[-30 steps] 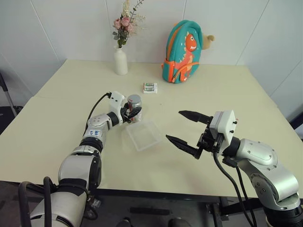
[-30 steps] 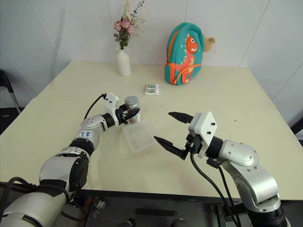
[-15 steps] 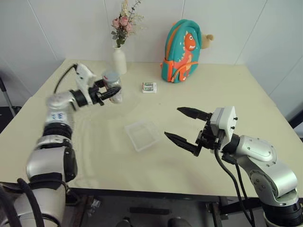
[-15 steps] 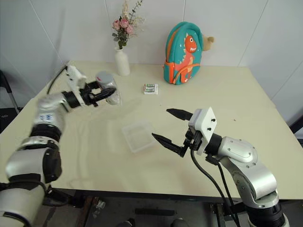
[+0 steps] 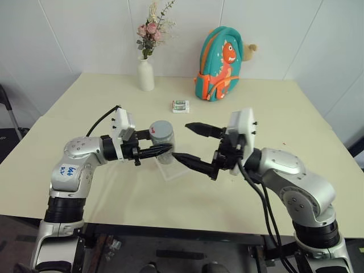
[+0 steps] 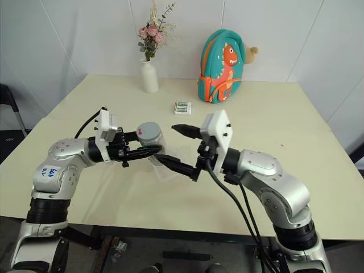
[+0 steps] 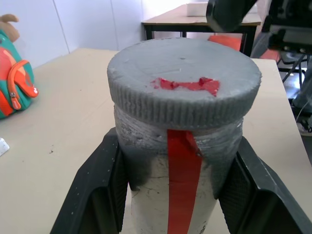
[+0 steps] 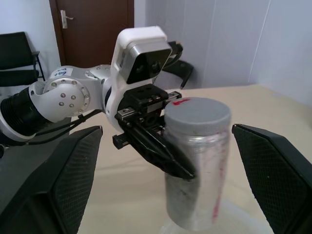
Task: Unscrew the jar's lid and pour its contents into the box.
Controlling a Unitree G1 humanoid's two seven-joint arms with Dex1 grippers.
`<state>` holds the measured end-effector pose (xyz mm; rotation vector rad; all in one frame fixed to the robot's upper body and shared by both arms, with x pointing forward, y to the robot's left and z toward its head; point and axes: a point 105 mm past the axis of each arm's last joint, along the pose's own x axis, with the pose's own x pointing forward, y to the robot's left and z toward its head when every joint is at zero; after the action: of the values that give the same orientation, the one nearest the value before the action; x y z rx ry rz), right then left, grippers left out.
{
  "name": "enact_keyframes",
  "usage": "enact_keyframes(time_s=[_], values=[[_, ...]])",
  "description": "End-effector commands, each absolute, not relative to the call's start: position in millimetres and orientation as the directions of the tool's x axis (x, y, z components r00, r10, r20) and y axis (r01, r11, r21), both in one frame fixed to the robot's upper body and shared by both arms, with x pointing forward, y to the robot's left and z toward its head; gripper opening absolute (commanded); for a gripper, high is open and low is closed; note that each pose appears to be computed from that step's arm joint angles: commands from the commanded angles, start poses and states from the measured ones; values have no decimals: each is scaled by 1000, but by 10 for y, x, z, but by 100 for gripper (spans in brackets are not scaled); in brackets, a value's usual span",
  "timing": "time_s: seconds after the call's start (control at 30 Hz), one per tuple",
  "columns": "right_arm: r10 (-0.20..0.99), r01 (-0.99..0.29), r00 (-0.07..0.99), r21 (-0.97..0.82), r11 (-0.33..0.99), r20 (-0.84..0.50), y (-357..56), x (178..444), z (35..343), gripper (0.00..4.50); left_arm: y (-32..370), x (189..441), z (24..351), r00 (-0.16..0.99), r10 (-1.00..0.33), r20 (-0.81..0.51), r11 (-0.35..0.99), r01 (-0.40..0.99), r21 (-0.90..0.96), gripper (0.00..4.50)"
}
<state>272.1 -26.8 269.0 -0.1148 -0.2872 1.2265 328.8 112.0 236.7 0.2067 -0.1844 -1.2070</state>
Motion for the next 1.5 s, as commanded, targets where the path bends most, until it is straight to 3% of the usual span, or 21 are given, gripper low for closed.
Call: enact_keyframes(time_s=[0.03,0.47,0.83,0.93,1.07,1.23,1.33,1.5], values=[[933,-902,321,-248,354,163,-222,2752,2769,450,989,3206,2474,308,-949,59,312,903,296,206],[891,-860,428,-233,453,152,-209,3025,2801,450,955,3159,2468,276,-960,51,278,916,289,206],[899,-867,411,-241,437,150,-184,3019,2803,450,975,3158,2441,270,-962,36,269,918,291,206],[906,-875,396,-239,421,148,-170,2997,2794,386,974,3148,2441,268,-963,35,266,919,290,206],[911,-879,387,-242,411,141,-159,2986,2770,258,961,3141,2455,265,-964,39,264,920,290,206],[915,-881,377,-249,401,141,-173,3002,2793,254,950,3099,2468,232,-972,30,231,929,290,206],[939,-899,319,-275,342,126,-187,2993,2843,254,974,3046,2459,170,-985,-14,158,944,291,206],[999,-951,34,-308,34,6,-245,2820,2896,254,1014,2832,2442,-89,-990,-107,-109,973,203,206]])
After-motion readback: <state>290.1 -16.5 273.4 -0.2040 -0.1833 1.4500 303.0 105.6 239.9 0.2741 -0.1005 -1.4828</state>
